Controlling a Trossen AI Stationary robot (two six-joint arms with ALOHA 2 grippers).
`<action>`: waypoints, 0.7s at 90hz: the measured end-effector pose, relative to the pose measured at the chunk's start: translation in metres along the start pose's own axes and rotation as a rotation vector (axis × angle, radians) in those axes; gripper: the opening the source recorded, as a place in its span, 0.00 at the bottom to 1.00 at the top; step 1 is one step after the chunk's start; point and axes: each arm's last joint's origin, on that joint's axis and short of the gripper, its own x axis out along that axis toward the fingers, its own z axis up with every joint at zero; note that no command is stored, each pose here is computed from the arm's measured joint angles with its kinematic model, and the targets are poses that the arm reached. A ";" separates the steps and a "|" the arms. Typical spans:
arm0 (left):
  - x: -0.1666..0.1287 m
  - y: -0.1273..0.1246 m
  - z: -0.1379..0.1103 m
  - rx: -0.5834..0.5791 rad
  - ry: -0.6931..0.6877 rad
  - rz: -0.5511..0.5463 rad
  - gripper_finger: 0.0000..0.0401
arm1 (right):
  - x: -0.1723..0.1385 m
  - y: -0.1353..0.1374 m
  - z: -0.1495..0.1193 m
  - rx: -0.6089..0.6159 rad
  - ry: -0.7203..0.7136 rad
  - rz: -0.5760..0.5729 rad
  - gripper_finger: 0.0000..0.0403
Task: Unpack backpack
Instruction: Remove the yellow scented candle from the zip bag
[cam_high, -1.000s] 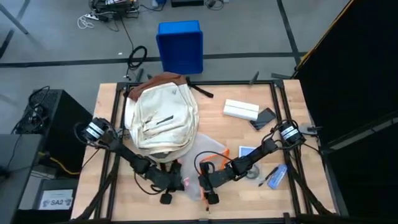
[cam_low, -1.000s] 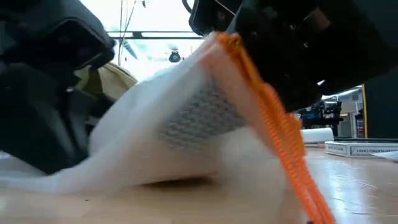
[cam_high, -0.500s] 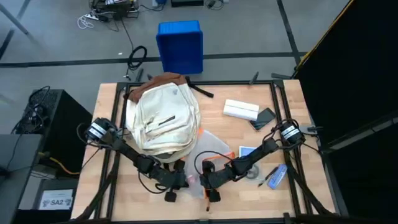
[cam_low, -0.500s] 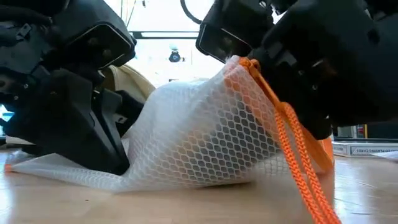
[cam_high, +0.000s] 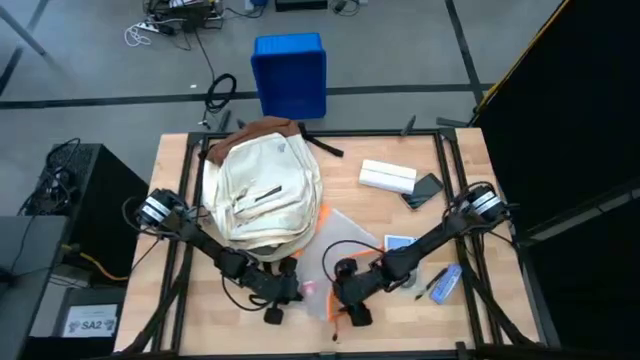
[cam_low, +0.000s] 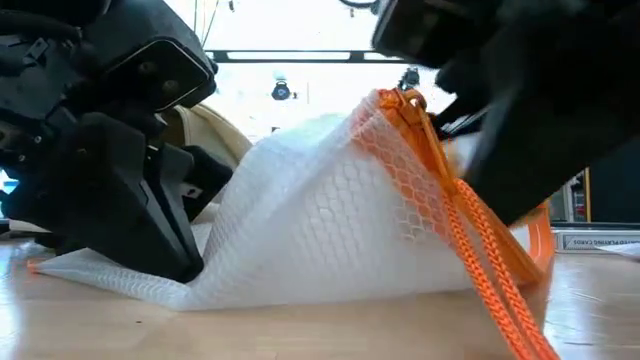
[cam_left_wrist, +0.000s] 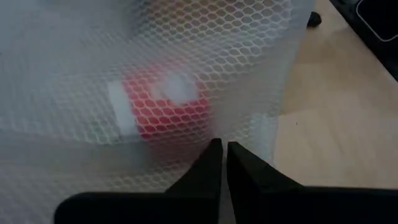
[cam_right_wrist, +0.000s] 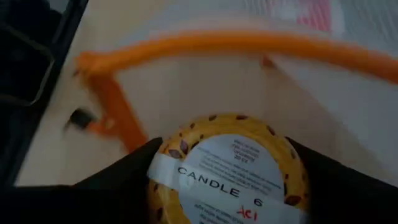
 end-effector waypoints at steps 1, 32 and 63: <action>0.000 0.000 0.000 0.000 0.000 0.000 0.00 | -0.002 0.000 0.000 0.005 0.007 -0.003 0.65; 0.000 0.000 -0.001 0.000 0.003 -0.002 0.00 | -0.055 0.017 -0.027 0.097 0.217 -0.209 0.65; 0.000 -0.001 -0.001 0.001 -0.001 -0.006 0.00 | -0.044 0.014 -0.081 0.239 0.176 -0.326 0.66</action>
